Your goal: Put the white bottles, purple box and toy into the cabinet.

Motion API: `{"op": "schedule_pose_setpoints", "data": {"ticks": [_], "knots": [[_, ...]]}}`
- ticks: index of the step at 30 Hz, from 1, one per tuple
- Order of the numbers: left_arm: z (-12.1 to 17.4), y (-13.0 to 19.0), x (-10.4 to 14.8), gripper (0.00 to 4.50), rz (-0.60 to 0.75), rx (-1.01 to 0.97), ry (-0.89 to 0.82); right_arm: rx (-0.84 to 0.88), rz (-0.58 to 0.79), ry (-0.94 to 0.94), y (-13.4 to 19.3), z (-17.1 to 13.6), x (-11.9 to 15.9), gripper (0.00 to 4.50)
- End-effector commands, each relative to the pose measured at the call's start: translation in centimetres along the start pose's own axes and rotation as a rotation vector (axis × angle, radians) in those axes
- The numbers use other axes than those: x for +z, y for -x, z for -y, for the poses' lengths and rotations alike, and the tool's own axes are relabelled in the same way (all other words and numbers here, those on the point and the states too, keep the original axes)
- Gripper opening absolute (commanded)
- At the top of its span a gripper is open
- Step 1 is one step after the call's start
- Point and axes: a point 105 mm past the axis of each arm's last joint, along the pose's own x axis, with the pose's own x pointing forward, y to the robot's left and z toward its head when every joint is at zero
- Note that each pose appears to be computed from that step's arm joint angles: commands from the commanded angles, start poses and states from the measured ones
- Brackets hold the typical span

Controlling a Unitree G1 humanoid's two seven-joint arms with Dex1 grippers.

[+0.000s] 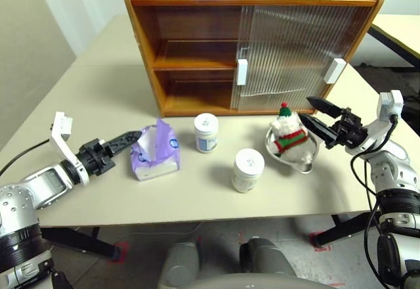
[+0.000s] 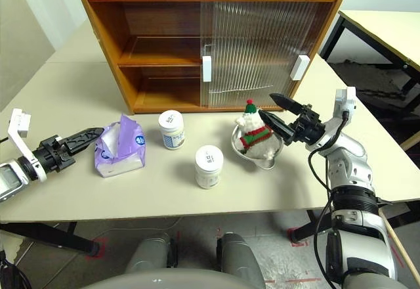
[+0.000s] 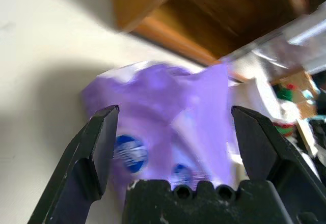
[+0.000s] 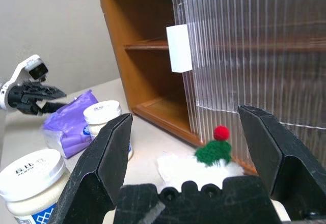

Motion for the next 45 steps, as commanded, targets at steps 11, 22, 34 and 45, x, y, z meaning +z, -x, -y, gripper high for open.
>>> {"op": "schedule_pose_setpoints", "data": {"ticks": [11, 22, 34, 45], "knots": [[-1.6, -2.7, -3.5, 3.84, -0.089, 0.02, 0.111, 0.013, -0.047, 0.018, 0.4, 0.4, 0.2, 4.5], [0.1, -2.5, -1.8, 0.05, 0.058, -0.126, 0.164, 0.024, -0.063, 0.009, 0.7, 0.5, 0.4, 4.5], [5.3, -0.8, 2.1, 0.05, 0.262, -0.299, 0.141, 0.077, -0.023, 0.002, 0.2, 0.0, 1.2, 4.5], [13.3, -5.7, 5.5, 0.05, 0.381, -0.375, 0.115, 0.085, -0.03, 0.003, -0.2, -0.2, 0.9, 4.5]]}}
